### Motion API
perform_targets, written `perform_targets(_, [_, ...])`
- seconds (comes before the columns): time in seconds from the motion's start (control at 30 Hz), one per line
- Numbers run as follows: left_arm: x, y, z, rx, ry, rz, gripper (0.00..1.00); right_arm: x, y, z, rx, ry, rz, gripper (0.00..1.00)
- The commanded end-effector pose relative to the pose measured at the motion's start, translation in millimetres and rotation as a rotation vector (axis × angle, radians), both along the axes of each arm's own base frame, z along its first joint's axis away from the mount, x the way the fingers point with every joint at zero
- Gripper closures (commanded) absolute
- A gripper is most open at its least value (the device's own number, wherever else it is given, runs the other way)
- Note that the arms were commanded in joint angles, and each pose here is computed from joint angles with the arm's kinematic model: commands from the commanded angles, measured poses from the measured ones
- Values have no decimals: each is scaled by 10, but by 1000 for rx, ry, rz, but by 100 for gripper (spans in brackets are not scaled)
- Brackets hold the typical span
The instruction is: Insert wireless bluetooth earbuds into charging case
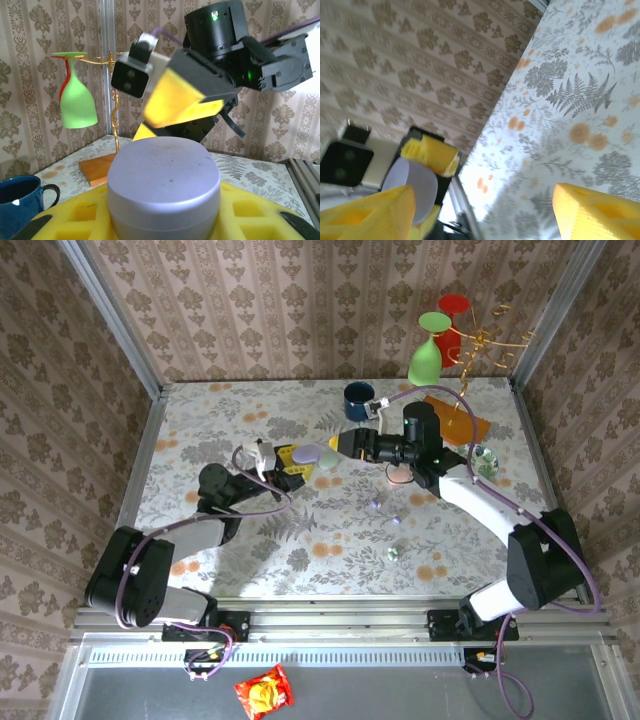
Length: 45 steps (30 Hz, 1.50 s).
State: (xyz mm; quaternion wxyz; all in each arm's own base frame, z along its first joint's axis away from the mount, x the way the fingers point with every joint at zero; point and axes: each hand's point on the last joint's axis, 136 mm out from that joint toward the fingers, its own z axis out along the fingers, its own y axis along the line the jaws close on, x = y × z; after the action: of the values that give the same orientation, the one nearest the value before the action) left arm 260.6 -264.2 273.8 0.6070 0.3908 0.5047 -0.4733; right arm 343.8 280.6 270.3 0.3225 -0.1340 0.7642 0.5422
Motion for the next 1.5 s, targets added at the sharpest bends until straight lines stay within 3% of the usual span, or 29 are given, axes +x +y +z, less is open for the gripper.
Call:
perform_targets(0.0, [-121, 18, -12, 5, 12, -45, 71, -289, 83, -32, -224, -357, 139, 25])
perform_targets(0.13, [-204, 2, -87, 26, 26, -94, 71, -502, 202, 22, -295, -563, 229, 22])
perform_targets(0.23, [-252, -11, -92, 29, 29, -122, 72, -464, 256, -22, -346, -599, 215, 22])
perform_targets(0.87, [-338, -49, -143, 51, 12, -186, 71, -265, 278, 262, -265, -571, 89, 25])
perform_targets(1.47, [-446, -80, -136, 63, 20, -266, 71, -54, 295, 113, -240, -472, 76, 27])
